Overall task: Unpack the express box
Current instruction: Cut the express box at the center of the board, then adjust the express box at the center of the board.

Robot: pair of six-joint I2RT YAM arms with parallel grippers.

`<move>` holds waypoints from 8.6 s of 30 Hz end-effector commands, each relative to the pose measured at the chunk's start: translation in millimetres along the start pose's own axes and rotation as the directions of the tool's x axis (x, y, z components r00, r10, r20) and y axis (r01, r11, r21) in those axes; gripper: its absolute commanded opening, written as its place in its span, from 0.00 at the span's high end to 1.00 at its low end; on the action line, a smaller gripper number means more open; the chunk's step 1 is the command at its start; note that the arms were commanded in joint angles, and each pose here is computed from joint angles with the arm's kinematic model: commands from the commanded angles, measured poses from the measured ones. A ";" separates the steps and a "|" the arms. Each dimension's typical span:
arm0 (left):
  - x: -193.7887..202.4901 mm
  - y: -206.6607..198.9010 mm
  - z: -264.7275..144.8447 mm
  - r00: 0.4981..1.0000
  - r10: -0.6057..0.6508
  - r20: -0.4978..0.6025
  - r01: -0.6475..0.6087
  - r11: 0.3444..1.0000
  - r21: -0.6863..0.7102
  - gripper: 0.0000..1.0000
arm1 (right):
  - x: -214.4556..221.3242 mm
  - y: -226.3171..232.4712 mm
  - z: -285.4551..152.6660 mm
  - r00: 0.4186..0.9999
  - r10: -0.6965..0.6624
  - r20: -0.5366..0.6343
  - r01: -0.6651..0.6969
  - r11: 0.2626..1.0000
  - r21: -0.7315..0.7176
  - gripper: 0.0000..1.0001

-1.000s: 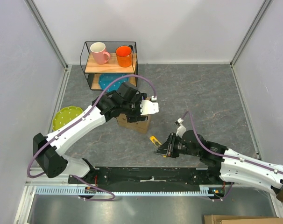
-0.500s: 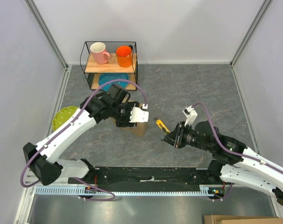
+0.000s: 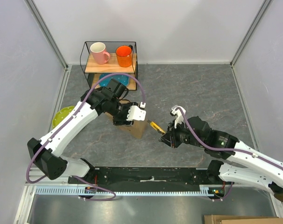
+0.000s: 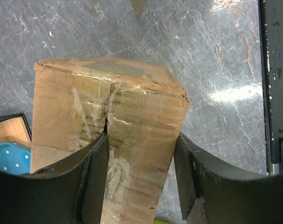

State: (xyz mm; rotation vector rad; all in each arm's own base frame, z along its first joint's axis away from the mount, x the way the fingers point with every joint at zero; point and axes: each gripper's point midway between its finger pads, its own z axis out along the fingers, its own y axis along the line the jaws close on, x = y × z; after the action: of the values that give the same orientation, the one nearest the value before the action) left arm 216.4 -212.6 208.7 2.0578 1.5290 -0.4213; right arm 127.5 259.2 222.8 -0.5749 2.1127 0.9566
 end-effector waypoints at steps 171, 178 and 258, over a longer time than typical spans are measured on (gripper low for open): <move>-27.6 -38.3 16.1 0.742 0.663 -0.101 -0.633 0.642 -0.432 0.00 | -35.8 -54.3 -55.7 0.981 -0.156 0.113 0.134 0.974 0.183 1.00; -20.7 -35.7 17.9 0.796 0.597 -0.098 -0.575 0.697 -0.428 0.01 | -58.2 -39.7 -62.5 0.966 -0.243 0.091 0.227 0.961 0.159 1.00; -12.2 51.7 -41.8 0.977 0.009 0.214 0.090 0.890 -0.446 0.01 | -65.8 -17.2 -0.5 0.250 -0.906 -0.341 0.967 0.213 0.142 1.00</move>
State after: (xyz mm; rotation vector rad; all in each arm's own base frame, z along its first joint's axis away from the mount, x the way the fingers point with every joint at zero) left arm 265.3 -206.8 259.5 1.5467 1.4412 -0.2371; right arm 175.6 244.2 245.2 -1.6339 1.4932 -0.2246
